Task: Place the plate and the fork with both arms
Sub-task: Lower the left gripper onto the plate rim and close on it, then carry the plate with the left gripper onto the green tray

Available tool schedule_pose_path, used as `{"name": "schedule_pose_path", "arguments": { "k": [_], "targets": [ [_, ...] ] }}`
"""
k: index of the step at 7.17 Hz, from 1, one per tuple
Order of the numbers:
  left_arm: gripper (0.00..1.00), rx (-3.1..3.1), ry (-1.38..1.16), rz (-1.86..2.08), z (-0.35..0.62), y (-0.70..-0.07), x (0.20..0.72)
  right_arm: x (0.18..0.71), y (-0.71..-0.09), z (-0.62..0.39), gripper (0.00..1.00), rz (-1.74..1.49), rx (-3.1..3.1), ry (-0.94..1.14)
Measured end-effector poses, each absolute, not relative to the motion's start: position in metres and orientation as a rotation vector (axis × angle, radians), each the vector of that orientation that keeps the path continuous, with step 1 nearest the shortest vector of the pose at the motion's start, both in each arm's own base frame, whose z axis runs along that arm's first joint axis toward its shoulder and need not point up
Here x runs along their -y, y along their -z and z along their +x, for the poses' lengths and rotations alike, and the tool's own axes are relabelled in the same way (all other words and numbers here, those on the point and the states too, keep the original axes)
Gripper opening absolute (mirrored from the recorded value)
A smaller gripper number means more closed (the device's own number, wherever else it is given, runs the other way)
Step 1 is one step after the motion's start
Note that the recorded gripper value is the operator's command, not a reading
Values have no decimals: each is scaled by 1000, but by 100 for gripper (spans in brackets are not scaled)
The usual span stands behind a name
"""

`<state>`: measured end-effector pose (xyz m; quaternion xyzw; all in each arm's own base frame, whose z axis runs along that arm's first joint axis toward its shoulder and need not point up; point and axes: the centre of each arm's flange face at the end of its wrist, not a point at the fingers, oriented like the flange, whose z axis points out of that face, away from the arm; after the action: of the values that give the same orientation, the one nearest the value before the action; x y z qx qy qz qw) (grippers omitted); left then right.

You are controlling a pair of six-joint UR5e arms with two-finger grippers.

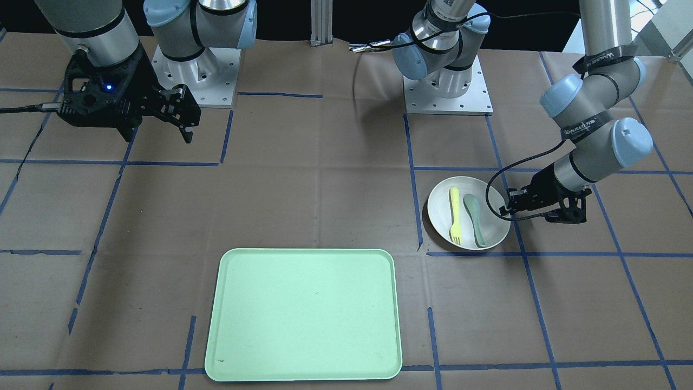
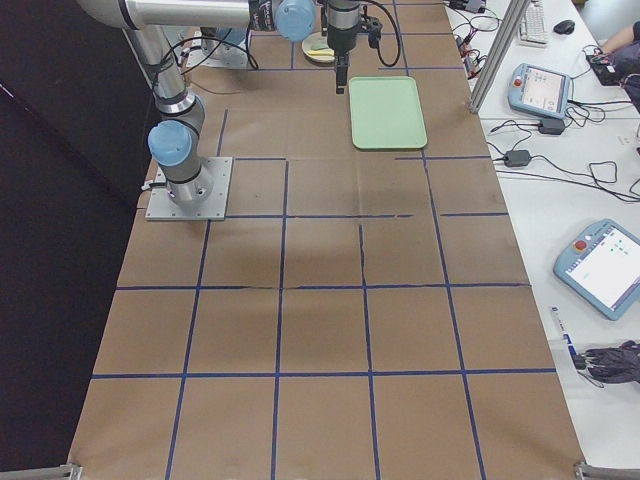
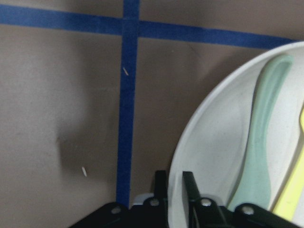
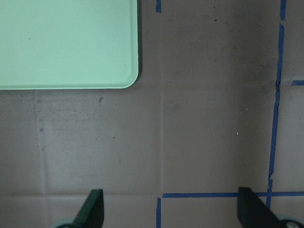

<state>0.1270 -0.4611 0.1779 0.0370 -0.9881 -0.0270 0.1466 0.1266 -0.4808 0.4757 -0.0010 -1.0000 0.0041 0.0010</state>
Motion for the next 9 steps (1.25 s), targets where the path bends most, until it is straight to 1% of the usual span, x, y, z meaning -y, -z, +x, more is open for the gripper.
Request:
{"name": "schedule_pose_path", "arguments": {
  "k": [2,5,7,9],
  "targets": [
    [12,2844,76,109,127,-179,461,481,-476,126,100,-3,3139,-12],
    [10,2828,60,113,125,-180,462,481,-476,126,100,-3,3138,-11],
    [5,2819,47,120,123,-183,463,481,-476,126,100,-3,3138,-11],
    [4,2788,9,153,118,-190,467,481,-476,126,100,-4,3139,-11]
  ]
}}
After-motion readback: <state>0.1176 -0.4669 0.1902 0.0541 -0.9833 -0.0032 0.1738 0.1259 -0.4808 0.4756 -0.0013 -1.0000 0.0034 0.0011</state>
